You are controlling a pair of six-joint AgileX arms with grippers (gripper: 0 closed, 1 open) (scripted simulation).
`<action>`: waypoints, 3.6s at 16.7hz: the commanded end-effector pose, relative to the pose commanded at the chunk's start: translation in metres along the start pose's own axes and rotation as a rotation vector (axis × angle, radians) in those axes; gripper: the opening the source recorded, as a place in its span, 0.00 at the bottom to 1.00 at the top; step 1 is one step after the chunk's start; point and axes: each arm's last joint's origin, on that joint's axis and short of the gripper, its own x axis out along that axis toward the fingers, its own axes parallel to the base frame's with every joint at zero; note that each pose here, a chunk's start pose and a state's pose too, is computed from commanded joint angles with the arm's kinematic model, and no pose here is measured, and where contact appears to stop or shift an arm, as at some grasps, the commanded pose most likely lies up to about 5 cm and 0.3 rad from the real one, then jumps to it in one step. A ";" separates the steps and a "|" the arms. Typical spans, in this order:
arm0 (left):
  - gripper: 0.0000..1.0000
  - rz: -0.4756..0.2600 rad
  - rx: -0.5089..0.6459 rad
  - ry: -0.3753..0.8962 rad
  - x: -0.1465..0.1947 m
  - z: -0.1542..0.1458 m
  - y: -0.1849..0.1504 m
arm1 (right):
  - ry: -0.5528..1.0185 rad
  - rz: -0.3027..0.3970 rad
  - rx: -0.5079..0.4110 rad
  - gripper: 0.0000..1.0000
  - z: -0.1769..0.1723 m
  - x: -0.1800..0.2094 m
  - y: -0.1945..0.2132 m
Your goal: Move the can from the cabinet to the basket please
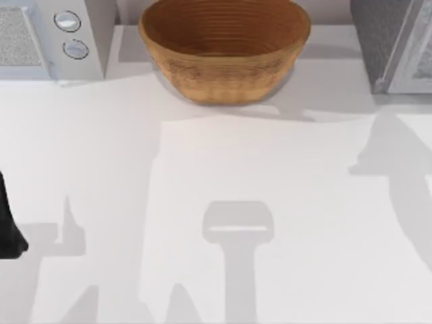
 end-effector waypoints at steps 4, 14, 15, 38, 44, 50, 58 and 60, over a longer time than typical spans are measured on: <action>1.00 0.000 0.000 0.000 0.000 0.000 0.000 | 0.036 0.003 0.003 0.00 -0.109 -0.005 -0.019; 1.00 0.000 0.000 0.000 0.000 0.000 0.000 | -0.050 0.011 0.025 0.00 -0.242 -0.007 -0.038; 1.00 0.000 0.000 0.000 0.000 0.000 0.000 | -0.050 0.011 0.025 0.00 -0.242 -0.007 -0.038; 1.00 0.000 0.000 0.000 0.000 0.000 0.000 | -0.063 0.021 0.027 0.00 -0.046 0.172 0.075; 1.00 0.000 0.000 0.000 0.000 0.000 0.000 | -0.057 0.017 0.028 0.00 -0.073 0.263 0.182; 1.00 0.000 0.000 0.000 0.000 0.000 0.000 | -0.051 0.014 0.028 0.00 -0.129 0.302 0.262; 1.00 0.000 0.000 0.000 0.000 0.000 0.000 | -0.048 0.013 0.026 0.00 -0.147 0.308 0.282; 1.00 0.000 0.000 0.000 0.000 0.000 0.000 | -0.038 0.013 0.019 0.00 -0.152 0.310 0.280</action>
